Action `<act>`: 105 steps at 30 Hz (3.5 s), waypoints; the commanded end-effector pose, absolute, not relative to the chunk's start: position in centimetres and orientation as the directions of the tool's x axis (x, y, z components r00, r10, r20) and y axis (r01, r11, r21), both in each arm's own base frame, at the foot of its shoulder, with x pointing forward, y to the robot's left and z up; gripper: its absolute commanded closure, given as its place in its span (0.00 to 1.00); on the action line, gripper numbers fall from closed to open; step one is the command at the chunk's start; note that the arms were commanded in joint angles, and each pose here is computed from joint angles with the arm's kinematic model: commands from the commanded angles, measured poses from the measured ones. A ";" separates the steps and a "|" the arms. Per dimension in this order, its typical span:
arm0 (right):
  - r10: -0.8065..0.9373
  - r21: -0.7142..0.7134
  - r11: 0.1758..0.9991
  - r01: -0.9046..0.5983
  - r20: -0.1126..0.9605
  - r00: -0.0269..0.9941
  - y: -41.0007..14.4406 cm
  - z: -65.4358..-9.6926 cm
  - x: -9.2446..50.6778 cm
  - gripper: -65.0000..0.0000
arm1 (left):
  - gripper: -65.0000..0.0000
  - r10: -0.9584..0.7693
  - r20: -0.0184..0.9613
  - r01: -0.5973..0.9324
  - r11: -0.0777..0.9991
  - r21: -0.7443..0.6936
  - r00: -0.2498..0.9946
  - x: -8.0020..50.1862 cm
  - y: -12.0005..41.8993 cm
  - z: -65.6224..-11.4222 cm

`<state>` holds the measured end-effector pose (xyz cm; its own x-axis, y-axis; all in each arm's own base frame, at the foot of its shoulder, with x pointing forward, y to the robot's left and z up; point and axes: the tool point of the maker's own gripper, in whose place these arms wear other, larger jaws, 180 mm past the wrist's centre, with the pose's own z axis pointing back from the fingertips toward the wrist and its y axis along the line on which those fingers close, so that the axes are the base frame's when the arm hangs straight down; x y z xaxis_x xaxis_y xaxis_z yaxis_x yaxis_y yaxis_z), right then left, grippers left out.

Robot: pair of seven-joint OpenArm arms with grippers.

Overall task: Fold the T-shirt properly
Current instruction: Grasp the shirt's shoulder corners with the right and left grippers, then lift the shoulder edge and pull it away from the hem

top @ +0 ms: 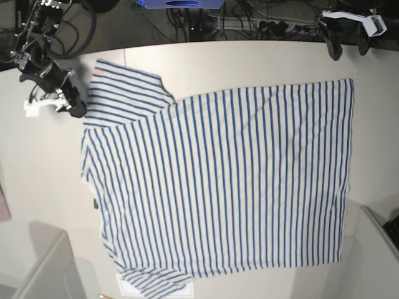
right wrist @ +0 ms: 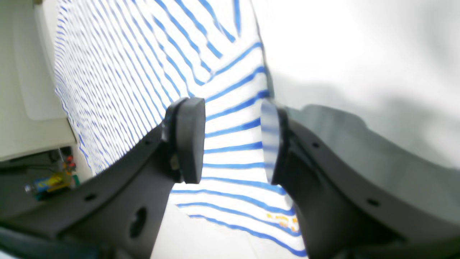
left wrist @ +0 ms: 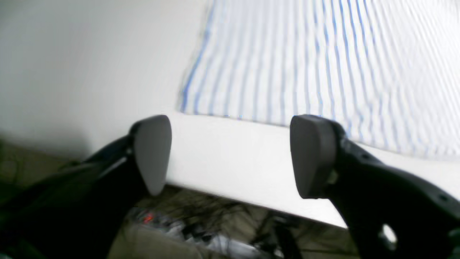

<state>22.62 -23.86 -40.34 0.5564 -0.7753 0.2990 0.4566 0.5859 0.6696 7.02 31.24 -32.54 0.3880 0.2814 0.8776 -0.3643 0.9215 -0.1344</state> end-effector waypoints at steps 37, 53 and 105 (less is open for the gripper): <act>-0.667 0.607 0.655 0.450 0.185 0.722 -20.3 -45.4 20.0 1.00 | 0.29 0.431 0.742 -0.401 0.885 -0.236 0.514 8.8 36.5 -35.4; -0.667 0.607 0.655 0.449 0.186 0.721 -20.3 -45.3 20.1 1.00 | 0.29 0.593 0.630 -0.447 0.801 -0.398 0.501 12.5 35.5 -40.4; -0.642 0.588 0.702 0.402 0.278 0.714 -21.9 -40.6 17.6 1.00 | 1.00 0.463 0.640 -0.308 0.886 -0.345 0.613 13.1 32.2 -39.0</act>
<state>16.91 -21.43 -41.48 0.7233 -0.6464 0.2429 0.4244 0.6936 0.5821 12.68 31.84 -40.00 0.6297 0.4795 0.6112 -0.3275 0.8773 -0.3509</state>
